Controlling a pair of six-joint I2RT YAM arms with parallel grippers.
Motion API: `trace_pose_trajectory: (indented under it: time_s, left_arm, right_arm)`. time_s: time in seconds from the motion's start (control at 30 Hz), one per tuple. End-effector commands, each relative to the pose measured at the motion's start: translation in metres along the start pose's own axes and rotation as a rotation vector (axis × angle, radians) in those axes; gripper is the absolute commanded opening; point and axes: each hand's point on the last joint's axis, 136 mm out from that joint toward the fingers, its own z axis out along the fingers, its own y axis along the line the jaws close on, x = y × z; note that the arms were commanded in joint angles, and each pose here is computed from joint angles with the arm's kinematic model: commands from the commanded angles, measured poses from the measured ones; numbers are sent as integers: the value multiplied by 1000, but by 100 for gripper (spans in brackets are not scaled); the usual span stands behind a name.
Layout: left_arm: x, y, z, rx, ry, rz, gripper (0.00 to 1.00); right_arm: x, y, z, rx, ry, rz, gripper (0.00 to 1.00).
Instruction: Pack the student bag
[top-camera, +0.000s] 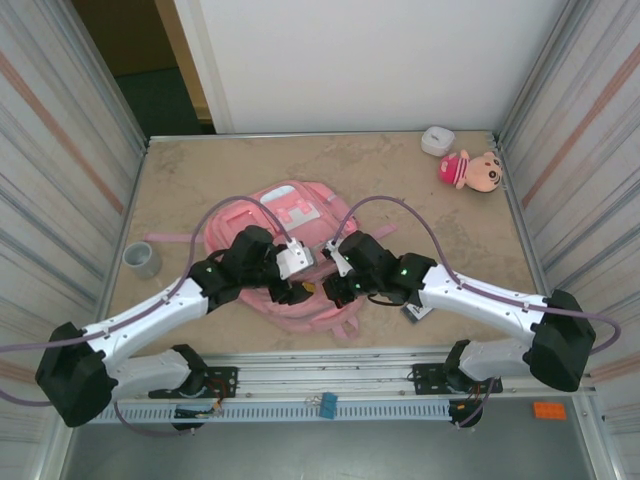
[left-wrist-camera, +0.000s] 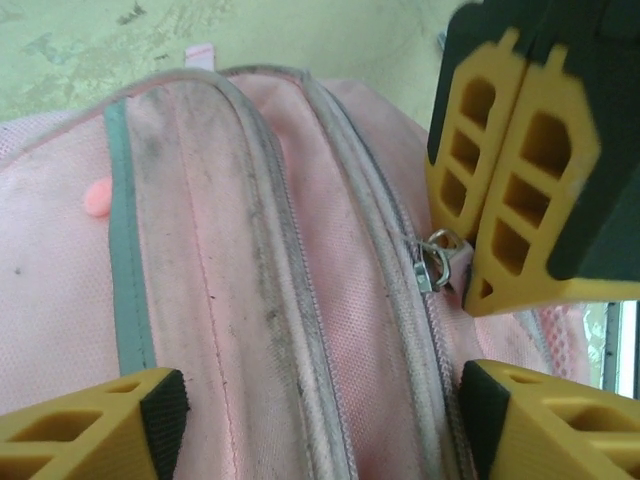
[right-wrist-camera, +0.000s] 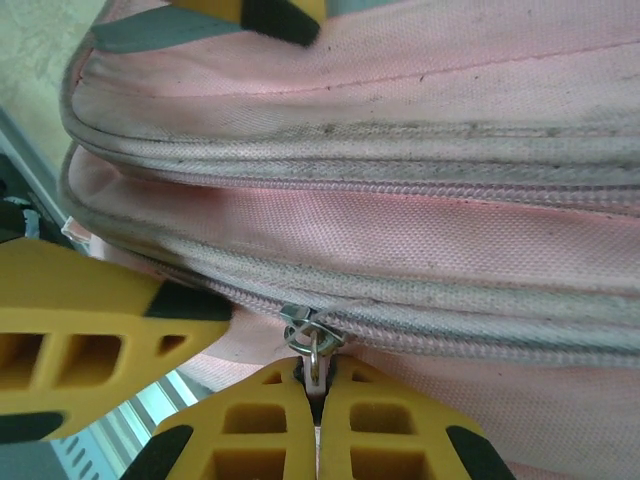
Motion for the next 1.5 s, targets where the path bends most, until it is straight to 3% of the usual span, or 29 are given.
trace_pose_trajectory:
  time_s: [0.0,0.17,0.27,0.53,0.73,0.8,0.87,0.97,1.13,1.27,1.47]
  left_arm:
    - [2,-1,7,0,55,63,59]
    - [3,-5,7,10,63,73,18]
    - [8,-9,0,17,68,101,4]
    - [17,-20,-22,57,34,118,0]
    - [23,-18,-32,37,30,130,1]
    - [27,-11,-33,1,55,118,3]
    - [29,0,-34,-58,80,97,12]
    - [24,6,-38,-89,75,63,40]
    - [-11,8,-38,-97,-2,-25,73]
    - [-32,6,-27,-130,5,24,80]
    - [-24,0,5,-91,91,60,77]
  right_arm:
    - [-21,9,-21,-27,-86,-47,0]
    - [-14,-29,-24,88,-55,33,0]
    - [-3,-61,-28,157,-8,103,0]
    - [-5,-124,-44,246,-5,170,0]
    - [-13,-123,-40,189,2,160,0]
    - [-16,-109,-38,141,-13,143,0]
    - [-19,-96,-37,113,-34,117,0]
    - [-22,-77,-36,83,-53,100,0]
    - [-19,-55,-34,84,-71,92,0]
    - [-18,-42,-31,80,-96,88,0]
    - [-25,-23,-32,40,-126,64,0]
